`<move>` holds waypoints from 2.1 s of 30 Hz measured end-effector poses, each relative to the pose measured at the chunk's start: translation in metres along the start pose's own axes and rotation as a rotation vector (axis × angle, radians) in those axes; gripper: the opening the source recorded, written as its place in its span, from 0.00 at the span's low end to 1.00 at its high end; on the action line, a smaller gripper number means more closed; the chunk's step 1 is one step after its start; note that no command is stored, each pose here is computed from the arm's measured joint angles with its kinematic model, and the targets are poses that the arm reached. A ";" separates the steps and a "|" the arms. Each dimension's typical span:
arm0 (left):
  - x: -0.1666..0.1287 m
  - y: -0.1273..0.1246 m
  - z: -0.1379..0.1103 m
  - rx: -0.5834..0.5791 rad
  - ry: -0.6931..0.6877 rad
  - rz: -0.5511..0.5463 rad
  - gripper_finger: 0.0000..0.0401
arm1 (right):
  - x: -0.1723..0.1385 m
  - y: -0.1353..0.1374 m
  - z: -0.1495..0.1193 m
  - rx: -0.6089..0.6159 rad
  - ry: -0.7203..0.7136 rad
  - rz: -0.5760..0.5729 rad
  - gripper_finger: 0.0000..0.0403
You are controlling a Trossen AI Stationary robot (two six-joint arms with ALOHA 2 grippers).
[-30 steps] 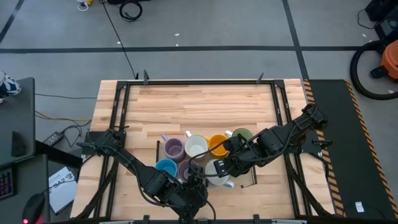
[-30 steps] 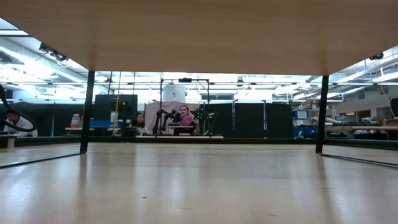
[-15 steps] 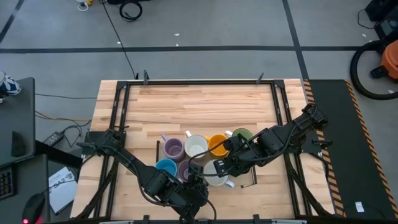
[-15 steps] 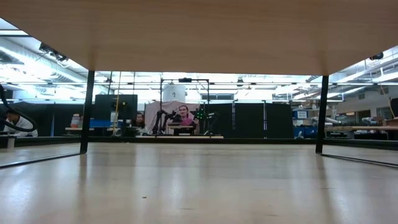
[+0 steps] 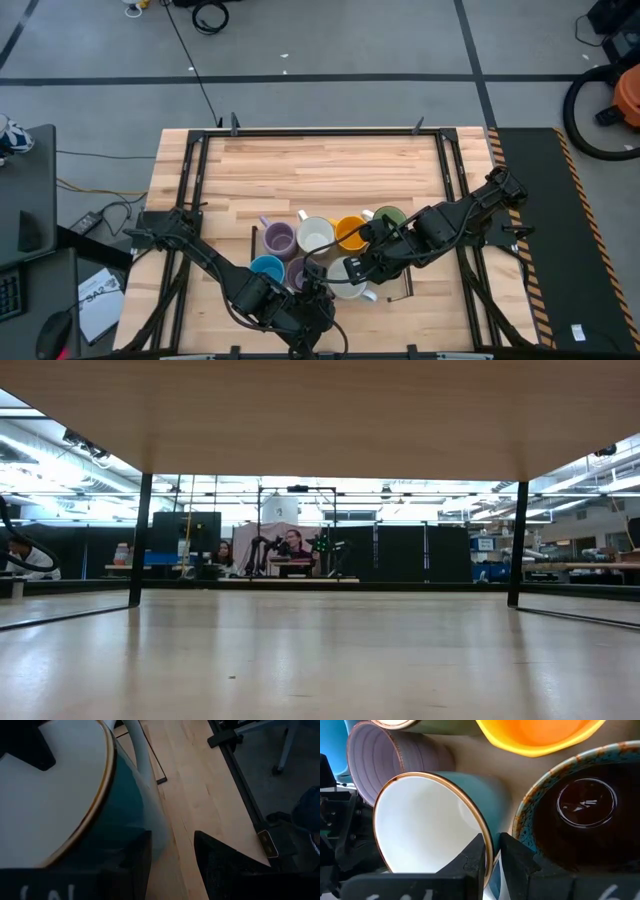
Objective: Place coffee mugs
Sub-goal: Put the blue white mug on the shelf
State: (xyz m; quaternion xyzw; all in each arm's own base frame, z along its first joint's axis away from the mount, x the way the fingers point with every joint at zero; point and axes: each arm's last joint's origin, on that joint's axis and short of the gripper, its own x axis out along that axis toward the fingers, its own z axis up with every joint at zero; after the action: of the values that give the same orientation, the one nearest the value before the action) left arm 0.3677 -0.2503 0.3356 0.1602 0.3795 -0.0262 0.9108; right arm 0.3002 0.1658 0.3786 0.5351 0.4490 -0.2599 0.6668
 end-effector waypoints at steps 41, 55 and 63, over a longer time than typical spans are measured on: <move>0.000 -0.001 0.000 0.001 0.002 -0.005 0.39 | 0.000 0.003 0.000 -0.008 0.000 0.031 0.23; 0.000 0.000 0.000 0.001 0.000 0.009 0.39 | 0.000 0.004 0.000 -0.073 -0.024 0.040 0.23; 0.000 0.000 0.000 -0.001 -0.003 0.019 0.39 | 0.000 0.004 0.002 -0.073 -0.072 0.044 0.23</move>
State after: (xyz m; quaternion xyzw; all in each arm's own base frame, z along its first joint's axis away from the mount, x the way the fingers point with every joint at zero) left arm 0.3678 -0.2500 0.3355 0.1635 0.3768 -0.0178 0.9116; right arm 0.3039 0.1653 0.3804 0.5104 0.4221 -0.2474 0.7072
